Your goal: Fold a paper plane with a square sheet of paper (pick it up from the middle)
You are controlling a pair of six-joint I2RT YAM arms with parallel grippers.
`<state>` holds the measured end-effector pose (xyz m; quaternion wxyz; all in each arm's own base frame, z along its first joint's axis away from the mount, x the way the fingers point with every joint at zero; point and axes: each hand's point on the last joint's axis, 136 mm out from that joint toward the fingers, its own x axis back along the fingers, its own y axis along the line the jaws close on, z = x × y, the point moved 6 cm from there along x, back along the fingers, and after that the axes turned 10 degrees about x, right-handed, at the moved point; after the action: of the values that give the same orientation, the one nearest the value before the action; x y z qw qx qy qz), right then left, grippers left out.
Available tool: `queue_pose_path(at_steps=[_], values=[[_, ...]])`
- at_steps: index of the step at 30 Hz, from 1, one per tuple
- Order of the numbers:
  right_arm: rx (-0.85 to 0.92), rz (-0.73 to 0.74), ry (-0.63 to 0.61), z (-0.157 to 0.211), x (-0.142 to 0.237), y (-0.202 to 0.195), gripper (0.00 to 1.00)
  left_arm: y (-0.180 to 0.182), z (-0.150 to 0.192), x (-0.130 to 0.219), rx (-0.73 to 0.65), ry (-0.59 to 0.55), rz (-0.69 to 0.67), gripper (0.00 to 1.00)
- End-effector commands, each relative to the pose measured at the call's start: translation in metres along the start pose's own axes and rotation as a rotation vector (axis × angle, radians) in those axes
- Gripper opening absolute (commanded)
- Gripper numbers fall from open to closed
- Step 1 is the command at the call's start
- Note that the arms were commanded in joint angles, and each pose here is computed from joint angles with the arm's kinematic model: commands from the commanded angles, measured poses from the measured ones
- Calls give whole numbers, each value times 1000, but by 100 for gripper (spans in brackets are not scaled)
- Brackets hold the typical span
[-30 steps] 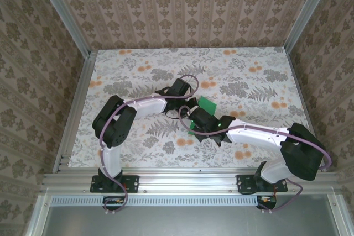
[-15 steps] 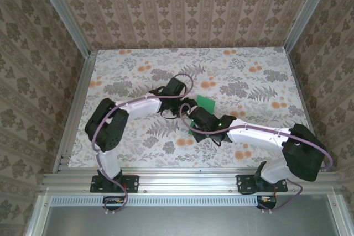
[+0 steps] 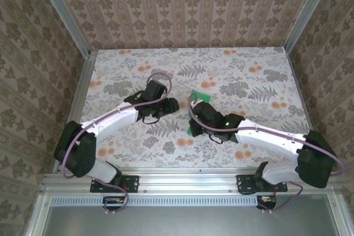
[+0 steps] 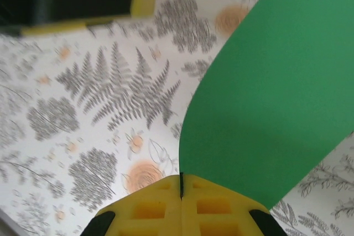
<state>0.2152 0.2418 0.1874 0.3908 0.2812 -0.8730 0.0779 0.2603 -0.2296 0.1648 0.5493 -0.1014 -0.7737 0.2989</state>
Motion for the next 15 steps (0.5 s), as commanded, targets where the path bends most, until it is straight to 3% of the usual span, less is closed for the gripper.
queue_pose_path(at_steps=[1, 8, 15], values=[[-24, 13, -45, -13, 18, -1, 0, 10, -3, 10, -12, -47, -51, 58], [-114, -9, -54, -2, 19, -2, 0, 9, -1, 11, -29, -32, -46, 52], [-87, -90, 86, 18, -10, 17, 0, 9, 12, 0, -42, 24, -41, 36]])
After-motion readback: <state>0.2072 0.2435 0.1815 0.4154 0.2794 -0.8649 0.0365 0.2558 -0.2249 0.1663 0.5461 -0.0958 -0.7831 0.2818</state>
